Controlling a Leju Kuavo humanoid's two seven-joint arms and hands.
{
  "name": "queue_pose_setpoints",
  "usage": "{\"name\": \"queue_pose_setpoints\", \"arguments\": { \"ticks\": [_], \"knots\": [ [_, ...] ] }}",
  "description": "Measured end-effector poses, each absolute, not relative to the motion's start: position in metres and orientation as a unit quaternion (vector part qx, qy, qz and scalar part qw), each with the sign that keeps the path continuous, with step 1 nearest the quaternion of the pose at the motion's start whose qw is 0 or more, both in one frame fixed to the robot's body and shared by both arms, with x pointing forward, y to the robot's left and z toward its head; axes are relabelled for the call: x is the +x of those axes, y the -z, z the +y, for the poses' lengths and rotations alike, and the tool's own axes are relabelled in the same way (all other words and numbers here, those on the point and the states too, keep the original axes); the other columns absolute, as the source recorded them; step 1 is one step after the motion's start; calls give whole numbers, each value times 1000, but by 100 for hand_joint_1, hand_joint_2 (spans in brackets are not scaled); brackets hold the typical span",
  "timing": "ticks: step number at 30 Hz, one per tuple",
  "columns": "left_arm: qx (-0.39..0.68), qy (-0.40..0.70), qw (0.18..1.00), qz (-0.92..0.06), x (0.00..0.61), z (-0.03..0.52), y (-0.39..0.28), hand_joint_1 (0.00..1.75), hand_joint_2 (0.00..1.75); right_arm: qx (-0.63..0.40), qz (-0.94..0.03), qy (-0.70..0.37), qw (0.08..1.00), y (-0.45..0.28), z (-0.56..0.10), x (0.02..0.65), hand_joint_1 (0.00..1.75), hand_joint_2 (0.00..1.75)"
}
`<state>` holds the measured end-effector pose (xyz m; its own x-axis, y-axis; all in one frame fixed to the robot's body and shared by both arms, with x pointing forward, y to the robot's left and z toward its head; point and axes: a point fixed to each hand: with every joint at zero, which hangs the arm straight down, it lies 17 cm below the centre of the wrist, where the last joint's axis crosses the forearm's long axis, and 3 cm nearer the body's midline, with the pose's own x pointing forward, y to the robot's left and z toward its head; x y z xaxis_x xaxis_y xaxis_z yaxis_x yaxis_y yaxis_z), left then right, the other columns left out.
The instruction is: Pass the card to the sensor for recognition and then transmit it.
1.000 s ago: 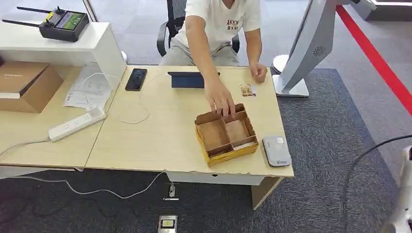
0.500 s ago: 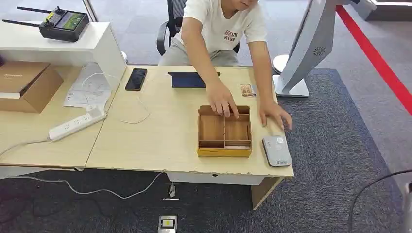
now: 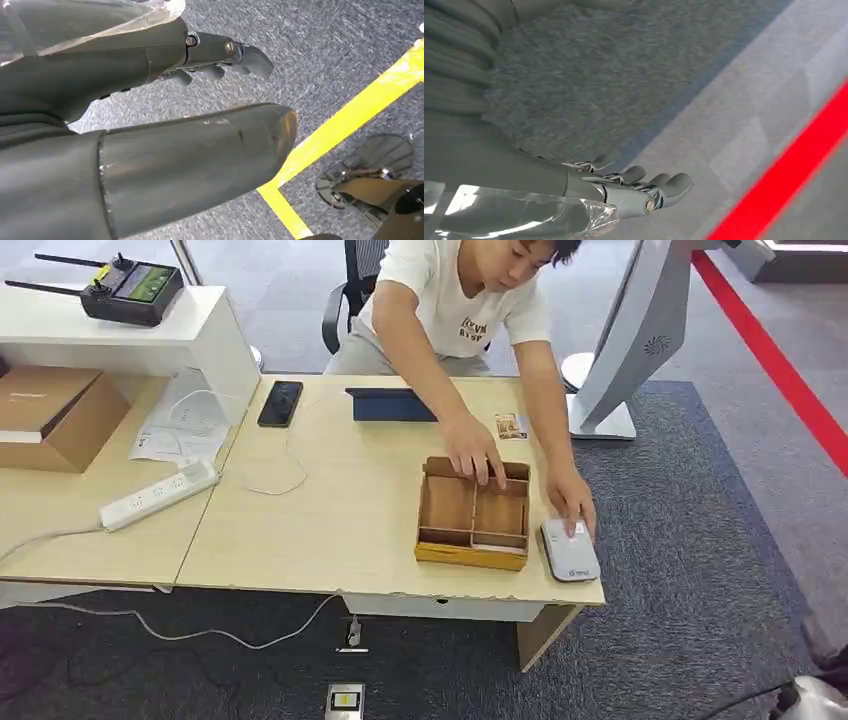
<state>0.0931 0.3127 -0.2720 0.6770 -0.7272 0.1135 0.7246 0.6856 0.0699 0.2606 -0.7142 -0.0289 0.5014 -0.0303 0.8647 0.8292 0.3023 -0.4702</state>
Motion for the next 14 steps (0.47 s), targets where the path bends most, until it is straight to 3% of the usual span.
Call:
{"name": "queue_pose_setpoints", "arguments": {
  "ticks": [14],
  "knots": [
    [8, 371, 926, -66, 95, 313, 272, 0, 0, -473, -325, 314, 757, 83, -688, 226, 0, 175]
  ]
}}
